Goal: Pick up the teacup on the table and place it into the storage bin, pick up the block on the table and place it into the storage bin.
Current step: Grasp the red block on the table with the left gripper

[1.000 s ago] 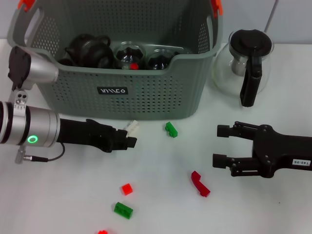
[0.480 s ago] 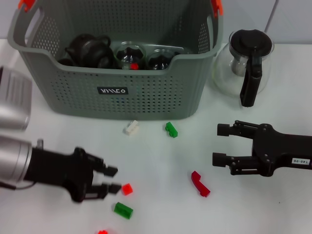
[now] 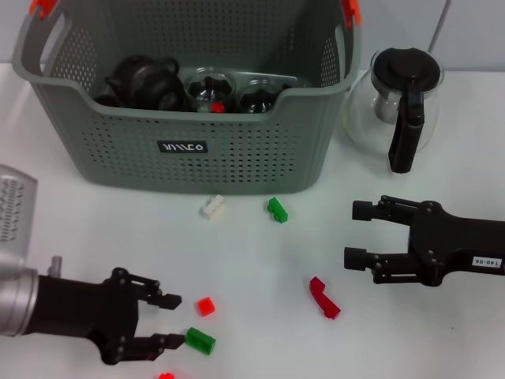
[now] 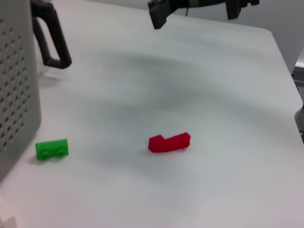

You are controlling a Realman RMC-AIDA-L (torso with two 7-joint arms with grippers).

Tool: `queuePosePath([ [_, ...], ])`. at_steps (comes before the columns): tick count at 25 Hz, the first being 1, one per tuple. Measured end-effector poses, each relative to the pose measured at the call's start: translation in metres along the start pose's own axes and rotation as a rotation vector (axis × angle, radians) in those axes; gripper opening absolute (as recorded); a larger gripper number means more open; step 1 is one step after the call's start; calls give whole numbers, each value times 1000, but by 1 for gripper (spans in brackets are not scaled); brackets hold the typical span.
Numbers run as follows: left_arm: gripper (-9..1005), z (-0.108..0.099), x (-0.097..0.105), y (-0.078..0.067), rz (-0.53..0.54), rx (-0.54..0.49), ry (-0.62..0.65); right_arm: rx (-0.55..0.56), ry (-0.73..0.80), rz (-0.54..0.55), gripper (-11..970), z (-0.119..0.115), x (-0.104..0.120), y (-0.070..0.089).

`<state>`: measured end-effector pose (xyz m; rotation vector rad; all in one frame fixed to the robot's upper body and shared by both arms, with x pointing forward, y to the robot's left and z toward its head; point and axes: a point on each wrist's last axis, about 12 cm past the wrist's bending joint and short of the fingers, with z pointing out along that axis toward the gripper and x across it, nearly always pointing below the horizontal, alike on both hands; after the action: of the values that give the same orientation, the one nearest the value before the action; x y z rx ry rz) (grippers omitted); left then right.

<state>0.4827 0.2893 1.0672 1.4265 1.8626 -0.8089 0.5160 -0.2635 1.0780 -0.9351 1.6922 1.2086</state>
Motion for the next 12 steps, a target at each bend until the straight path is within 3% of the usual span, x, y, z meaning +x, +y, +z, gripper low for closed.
queuePosePath([
  [12,499,-16,16,-16,-32,58,18,2,1,0,940,-1,0,0],
])
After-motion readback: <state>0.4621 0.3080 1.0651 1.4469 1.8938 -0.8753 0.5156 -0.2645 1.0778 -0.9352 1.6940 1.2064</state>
